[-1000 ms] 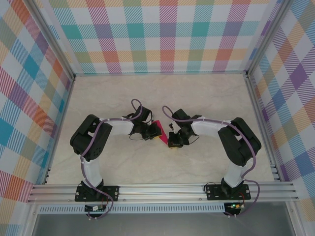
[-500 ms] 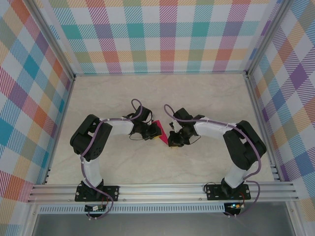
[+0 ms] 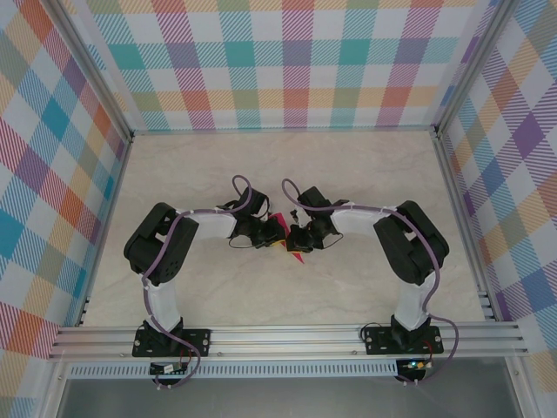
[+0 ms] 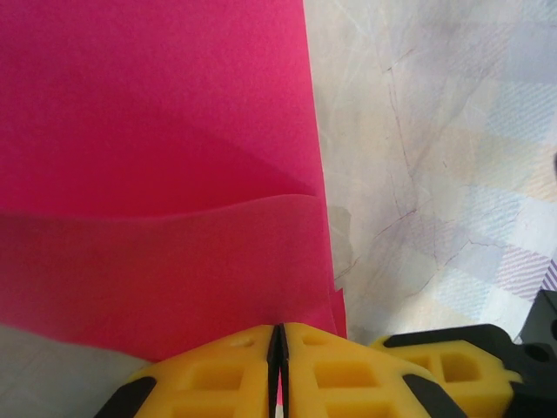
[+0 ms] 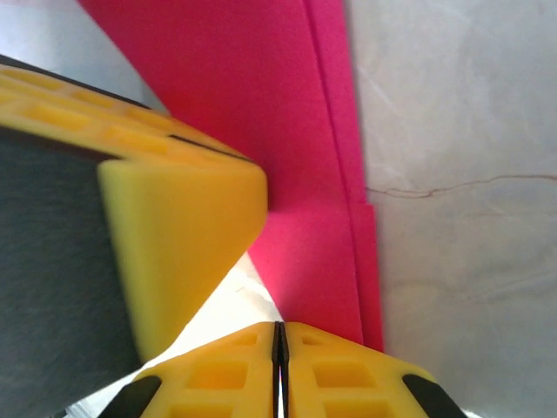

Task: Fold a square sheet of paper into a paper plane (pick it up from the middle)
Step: Fold the wing for the fifth time at the center of the table.

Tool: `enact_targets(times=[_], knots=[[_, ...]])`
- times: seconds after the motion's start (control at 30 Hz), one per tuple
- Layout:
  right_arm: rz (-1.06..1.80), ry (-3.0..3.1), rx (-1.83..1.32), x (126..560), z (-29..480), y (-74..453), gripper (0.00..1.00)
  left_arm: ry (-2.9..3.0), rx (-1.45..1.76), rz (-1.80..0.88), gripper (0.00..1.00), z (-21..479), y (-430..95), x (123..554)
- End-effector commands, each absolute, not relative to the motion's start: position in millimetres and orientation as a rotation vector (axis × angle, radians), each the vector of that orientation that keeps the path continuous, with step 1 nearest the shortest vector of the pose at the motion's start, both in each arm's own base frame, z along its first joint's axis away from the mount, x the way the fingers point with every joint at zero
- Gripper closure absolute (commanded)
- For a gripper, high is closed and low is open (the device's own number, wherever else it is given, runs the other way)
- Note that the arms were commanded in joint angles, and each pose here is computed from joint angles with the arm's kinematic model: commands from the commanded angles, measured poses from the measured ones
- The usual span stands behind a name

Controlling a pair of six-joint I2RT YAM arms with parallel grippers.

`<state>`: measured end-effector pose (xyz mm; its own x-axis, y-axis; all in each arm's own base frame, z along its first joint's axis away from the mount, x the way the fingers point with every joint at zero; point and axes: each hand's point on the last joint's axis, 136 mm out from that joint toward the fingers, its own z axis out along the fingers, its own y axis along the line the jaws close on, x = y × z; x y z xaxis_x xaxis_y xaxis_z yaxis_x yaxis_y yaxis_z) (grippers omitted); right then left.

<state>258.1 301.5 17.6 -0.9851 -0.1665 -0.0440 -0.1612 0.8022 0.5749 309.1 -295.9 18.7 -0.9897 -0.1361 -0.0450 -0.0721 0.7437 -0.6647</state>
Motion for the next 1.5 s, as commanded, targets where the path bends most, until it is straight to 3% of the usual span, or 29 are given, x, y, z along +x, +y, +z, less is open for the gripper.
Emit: enact_targets(times=[0.0,0.4,0.5,1.47], knots=[[-0.869,-2.964,0.209,251.9,0.7,287.3,0.9,2.91,-0.177,-0.961,0.88,-4.1,-286.1,303.4],[-0.793,-2.919,0.125,241.6,-17.9,268.1,0.9,2.726,0.097,-0.987,0.83,59.6,-296.3,327.2],[-0.798,-2.918,0.124,241.2,-19.2,268.4,0.9,2.738,0.062,-0.862,0.83,55.7,-281.9,336.0],[-0.763,-2.9,0.112,237.2,-26.6,265.3,0.9,2.827,-0.121,-0.71,0.85,13.4,-250.4,347.3]])
